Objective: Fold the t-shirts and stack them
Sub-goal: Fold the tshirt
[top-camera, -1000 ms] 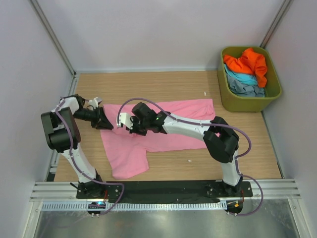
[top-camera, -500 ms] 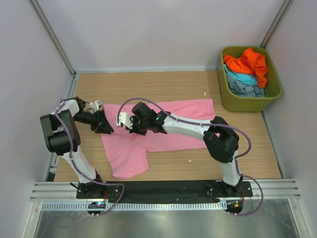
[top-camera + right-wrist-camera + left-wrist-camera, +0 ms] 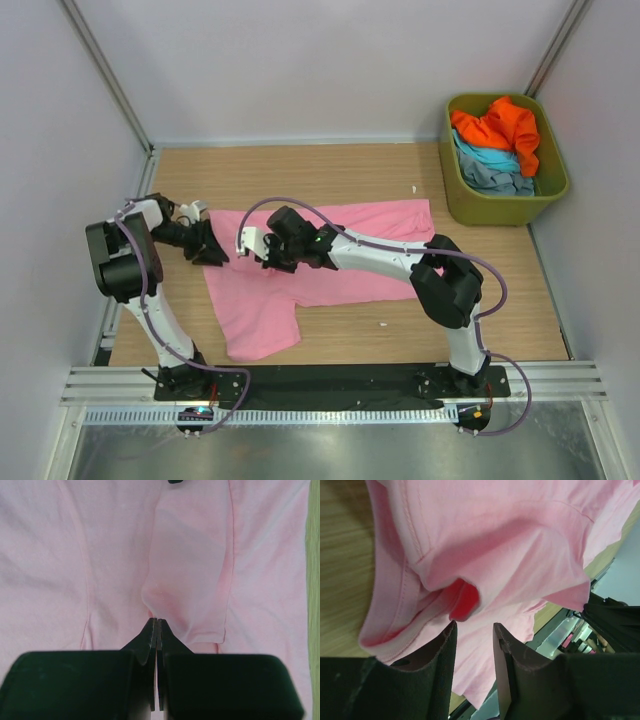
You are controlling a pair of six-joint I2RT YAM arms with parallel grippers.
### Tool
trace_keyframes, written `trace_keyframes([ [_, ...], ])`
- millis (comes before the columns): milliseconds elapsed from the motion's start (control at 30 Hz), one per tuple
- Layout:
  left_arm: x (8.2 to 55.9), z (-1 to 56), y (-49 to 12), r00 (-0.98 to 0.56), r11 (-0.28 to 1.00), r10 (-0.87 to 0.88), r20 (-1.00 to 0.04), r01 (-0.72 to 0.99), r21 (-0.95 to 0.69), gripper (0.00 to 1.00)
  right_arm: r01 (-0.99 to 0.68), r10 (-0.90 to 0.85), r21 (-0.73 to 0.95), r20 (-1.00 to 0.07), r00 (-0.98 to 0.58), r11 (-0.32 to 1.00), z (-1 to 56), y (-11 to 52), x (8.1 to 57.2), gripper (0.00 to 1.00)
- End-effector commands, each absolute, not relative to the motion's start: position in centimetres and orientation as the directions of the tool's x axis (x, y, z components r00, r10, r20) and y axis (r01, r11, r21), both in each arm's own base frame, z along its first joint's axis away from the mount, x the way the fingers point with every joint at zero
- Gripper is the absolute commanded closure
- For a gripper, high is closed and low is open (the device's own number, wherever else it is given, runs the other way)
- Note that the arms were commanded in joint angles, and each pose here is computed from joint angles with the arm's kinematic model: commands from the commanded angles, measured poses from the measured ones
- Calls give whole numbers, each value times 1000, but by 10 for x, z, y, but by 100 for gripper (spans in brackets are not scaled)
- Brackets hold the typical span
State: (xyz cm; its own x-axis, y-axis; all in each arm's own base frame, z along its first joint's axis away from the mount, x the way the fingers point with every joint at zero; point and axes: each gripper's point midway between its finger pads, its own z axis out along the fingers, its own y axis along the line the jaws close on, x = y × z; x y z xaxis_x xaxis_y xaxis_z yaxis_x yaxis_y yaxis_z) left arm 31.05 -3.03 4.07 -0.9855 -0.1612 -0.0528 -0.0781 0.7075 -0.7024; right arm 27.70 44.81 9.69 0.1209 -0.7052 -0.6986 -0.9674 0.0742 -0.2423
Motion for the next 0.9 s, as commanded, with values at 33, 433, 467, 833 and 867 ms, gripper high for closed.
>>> trace_keyframes([
  [33, 333, 45, -20, -977, 731, -171, -126, -40, -681, 64, -956, -673, -277, -727, 140, 100, 116, 452, 285, 99],
  [433, 345, 36, -19, -973, 723, -191, -131, -50, -689, 63, -955, -675, -279, -725, 140, 102, 115, 451, 286, 99],
  [467, 346, 37, -22, -973, 710, -195, -125, -52, -703, 63, -955, -674, -280, -725, 141, 101, 116, 452, 286, 99],
  [833, 341, 55, -38, -975, 673, -179, -129, -26, -739, 75, -955, -678, -277, -722, 137, 102, 112, 452, 286, 99],
  [867, 339, 56, -38, -977, 673, -169, -129, -19, -739, 78, -955, -676, -280, -723, 139, 103, 113, 451, 287, 99],
])
